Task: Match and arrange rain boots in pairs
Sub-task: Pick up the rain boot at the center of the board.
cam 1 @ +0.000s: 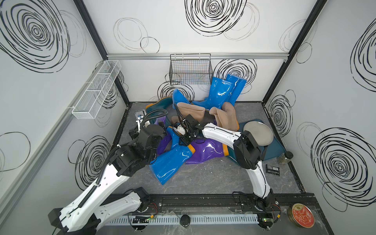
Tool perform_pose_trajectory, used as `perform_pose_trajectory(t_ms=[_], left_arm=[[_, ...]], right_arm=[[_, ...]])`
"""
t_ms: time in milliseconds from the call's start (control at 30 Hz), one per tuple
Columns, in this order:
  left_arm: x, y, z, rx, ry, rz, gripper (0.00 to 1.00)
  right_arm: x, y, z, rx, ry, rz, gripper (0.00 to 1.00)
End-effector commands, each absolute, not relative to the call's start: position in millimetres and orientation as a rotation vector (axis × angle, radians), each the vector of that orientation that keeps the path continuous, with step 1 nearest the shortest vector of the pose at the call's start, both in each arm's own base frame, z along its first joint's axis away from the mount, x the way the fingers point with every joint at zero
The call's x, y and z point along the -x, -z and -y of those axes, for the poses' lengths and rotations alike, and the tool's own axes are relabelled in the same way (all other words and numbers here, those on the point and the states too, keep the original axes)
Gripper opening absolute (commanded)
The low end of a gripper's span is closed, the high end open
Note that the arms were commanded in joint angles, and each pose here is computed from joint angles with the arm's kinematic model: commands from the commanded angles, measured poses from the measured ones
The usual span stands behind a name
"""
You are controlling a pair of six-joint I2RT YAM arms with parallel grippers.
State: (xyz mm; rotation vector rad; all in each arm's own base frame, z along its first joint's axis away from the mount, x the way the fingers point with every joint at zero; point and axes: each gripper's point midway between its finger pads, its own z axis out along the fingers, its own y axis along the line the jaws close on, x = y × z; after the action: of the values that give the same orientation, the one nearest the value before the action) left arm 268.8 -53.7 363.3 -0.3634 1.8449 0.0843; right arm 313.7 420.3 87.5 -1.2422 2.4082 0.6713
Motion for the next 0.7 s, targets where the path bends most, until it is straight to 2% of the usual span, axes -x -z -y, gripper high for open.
perform_pose_trajectory(t_ms=[0,167,333,667], left_arm=[[-272,-377,69,0.307,-0.012,-1.861,0.99],[-278,-379,97,0.213,0.105,-1.927,0.99],[-277,-374,123,0.111,0.216,-1.992,0.99],[-264,-317,117,0.077,0.229,-2.192,0.99]], right_arm=[[-322,-163,-412,1.066,-0.890,-2.279,0.14],[-326,-207,-379,0.925,-1.066,-2.163,0.13],[-338,-223,-347,0.809,-1.173,-2.079,0.14],[-346,-256,-337,0.762,-1.336,-1.935,0.14]])
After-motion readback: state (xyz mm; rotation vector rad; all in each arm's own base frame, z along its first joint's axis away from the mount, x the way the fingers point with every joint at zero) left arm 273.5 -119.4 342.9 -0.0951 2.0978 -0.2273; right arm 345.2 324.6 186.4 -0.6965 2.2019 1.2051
